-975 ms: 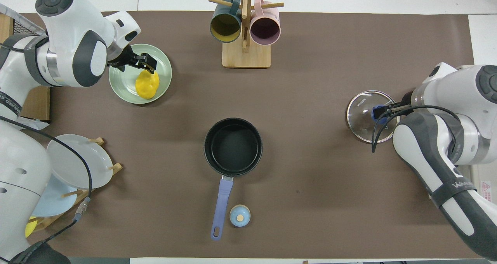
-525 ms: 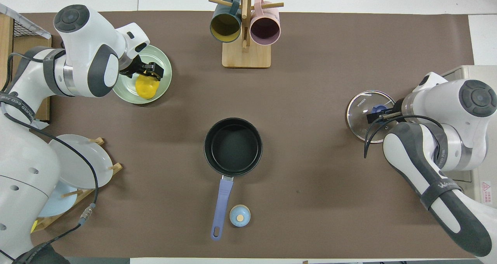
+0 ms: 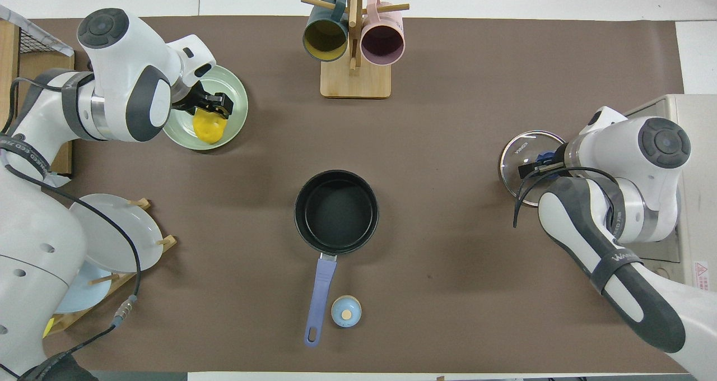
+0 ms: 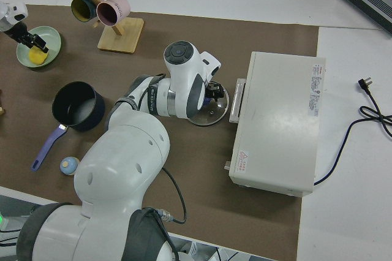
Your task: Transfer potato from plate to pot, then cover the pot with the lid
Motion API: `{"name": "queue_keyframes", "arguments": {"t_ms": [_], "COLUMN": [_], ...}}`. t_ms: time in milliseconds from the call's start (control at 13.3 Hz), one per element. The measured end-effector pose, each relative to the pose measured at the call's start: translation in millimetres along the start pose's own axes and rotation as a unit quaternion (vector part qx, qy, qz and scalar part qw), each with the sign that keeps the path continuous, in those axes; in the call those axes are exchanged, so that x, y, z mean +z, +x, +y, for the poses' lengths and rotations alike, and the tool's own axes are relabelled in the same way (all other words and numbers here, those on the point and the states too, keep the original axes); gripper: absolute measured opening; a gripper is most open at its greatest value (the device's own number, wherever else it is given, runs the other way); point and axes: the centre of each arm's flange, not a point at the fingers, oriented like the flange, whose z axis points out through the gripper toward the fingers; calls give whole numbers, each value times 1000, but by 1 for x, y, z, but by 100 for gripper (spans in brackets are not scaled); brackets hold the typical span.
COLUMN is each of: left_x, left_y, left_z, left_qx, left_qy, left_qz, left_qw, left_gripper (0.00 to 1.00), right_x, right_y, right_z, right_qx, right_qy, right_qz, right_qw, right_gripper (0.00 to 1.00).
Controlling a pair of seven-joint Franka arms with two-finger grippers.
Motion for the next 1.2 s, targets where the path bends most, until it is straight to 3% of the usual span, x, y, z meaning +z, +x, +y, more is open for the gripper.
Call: {"name": "queue_keyframes", "arguments": {"t_ms": [75,300,375,525,675,825,975,1200], "left_x": [-2,-10,-18,-47,-104,-161,-202,-228], "left_y": [0,0,0,4,0,-18,-37,-65], "left_z": [0,-7,-9,-7,-2,8,32,103], "left_qx": [4,12,12,10,-2,-17,-34,-54], "left_qy": [1,3,3,0,-16,-22,-27,-31], "left_qz": [1,5,5,15,46,56,61,40], "left_qw": [1000,1000,1000,1000,999,998,997,997], "left_gripper": [63,61,61,61,61,61,61,61], "right_x": [0,-1,-3,-10,-16,-24,-38,-62], "right_y": [0,-2,-1,3,7,12,20,35], "right_z": [0,2,2,2,2,1,-8,-42], "right_qx": [-5,-25,-27,-28,-29,-30,-37,-24], "right_qy": [1,5,6,7,8,10,13,18], "right_qz": [-4,-23,-27,-33,-36,-42,-46,-48], "right_qw": [1000,999,999,999,999,999,998,998], "right_gripper": [85,49,44,44,44,44,44,44]}}
